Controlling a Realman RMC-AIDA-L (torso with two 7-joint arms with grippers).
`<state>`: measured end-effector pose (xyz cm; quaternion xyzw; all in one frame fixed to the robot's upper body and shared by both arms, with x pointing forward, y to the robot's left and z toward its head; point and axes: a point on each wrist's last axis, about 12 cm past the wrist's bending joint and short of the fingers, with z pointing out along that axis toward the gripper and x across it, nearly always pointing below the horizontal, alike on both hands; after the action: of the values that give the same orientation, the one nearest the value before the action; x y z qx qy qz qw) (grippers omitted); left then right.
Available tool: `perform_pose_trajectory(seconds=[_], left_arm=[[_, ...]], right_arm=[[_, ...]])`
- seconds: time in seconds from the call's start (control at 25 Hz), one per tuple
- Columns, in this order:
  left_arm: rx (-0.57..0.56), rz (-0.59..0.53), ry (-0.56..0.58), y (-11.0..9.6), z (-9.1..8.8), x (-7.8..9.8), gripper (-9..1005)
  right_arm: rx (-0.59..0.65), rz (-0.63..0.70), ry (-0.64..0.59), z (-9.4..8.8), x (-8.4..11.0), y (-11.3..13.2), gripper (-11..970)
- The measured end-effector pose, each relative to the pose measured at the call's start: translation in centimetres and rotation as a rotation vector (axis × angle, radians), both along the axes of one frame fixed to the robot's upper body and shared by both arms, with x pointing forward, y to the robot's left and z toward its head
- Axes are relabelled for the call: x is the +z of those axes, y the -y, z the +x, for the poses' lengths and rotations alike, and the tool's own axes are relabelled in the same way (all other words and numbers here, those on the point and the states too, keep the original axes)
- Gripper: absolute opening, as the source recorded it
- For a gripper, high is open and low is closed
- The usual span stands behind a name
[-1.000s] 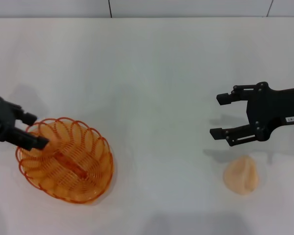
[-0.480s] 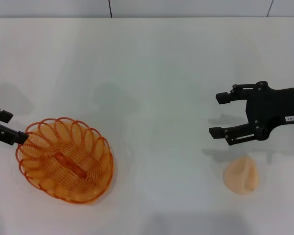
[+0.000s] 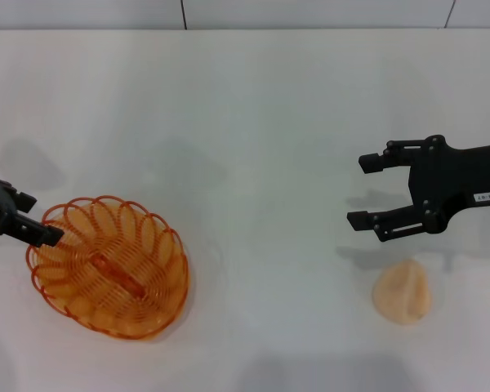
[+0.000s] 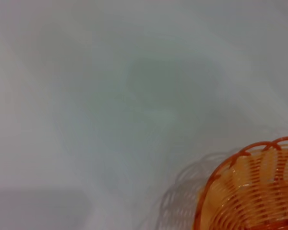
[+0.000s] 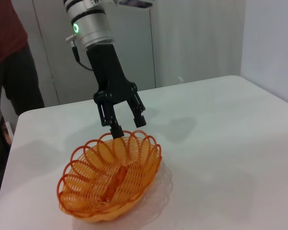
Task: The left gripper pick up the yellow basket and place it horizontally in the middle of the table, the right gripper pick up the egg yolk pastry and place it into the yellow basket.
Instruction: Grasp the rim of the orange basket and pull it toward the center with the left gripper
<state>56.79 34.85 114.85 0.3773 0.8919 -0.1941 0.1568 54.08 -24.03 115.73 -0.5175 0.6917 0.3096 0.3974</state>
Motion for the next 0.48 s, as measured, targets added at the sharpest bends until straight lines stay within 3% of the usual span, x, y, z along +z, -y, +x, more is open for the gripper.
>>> perform_pose_trajectory(seconds=[0.48], left_arm=[[-0.007,0.003,-0.016,1.2,0.6,-1.3,845]], right_arm=[[-0.002,0.003,-0.014,0.0,-0.3,0.0,843]])
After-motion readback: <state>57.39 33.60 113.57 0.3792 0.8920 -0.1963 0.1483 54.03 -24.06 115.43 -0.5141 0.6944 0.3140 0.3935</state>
